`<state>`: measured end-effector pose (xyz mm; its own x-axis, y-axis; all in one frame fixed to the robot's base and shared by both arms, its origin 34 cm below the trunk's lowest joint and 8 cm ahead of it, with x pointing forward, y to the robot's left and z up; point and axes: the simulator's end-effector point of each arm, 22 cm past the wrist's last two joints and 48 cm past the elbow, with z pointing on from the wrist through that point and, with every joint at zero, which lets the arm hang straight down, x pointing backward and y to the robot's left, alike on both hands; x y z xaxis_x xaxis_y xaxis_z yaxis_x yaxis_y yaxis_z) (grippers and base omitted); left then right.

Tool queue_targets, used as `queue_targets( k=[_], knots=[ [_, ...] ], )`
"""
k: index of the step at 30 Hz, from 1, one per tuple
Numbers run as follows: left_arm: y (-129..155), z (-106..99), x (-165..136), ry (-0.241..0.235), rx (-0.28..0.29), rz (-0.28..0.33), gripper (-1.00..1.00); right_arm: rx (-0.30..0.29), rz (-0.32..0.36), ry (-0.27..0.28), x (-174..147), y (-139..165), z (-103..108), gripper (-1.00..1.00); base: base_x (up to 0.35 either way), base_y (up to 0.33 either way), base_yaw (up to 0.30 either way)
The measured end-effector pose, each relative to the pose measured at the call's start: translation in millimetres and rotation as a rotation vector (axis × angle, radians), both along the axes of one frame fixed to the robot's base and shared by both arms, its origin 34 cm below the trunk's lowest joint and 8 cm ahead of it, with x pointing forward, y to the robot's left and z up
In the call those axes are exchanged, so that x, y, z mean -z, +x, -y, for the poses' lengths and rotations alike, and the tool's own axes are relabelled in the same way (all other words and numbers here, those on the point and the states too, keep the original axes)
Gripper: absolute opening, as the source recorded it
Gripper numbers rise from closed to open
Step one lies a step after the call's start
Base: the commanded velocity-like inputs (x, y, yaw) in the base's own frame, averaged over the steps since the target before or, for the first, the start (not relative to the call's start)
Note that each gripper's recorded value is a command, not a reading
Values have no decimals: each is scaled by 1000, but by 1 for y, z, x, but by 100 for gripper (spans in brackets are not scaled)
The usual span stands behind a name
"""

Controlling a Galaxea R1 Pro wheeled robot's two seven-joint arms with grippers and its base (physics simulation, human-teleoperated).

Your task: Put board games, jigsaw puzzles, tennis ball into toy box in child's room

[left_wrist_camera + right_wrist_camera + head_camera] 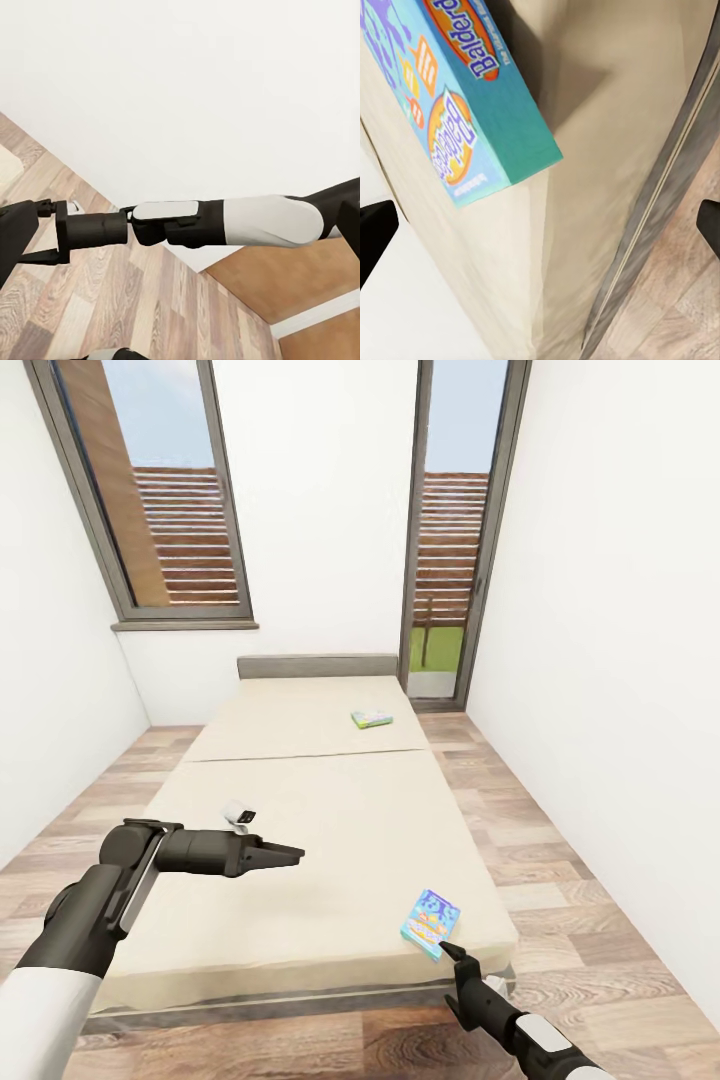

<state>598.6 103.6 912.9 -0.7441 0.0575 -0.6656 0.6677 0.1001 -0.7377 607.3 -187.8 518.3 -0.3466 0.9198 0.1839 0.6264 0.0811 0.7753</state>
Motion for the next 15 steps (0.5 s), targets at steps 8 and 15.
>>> queue_targets(
  k=[8,15],
  knots=[
    [0,0,0,0,0,0,100,0,0,0,0,0,0,100,30,1,0],
    [0,1,0,1,2,0,100,-1,0,-1,0,0,0,100,123,0,0]
  ],
)
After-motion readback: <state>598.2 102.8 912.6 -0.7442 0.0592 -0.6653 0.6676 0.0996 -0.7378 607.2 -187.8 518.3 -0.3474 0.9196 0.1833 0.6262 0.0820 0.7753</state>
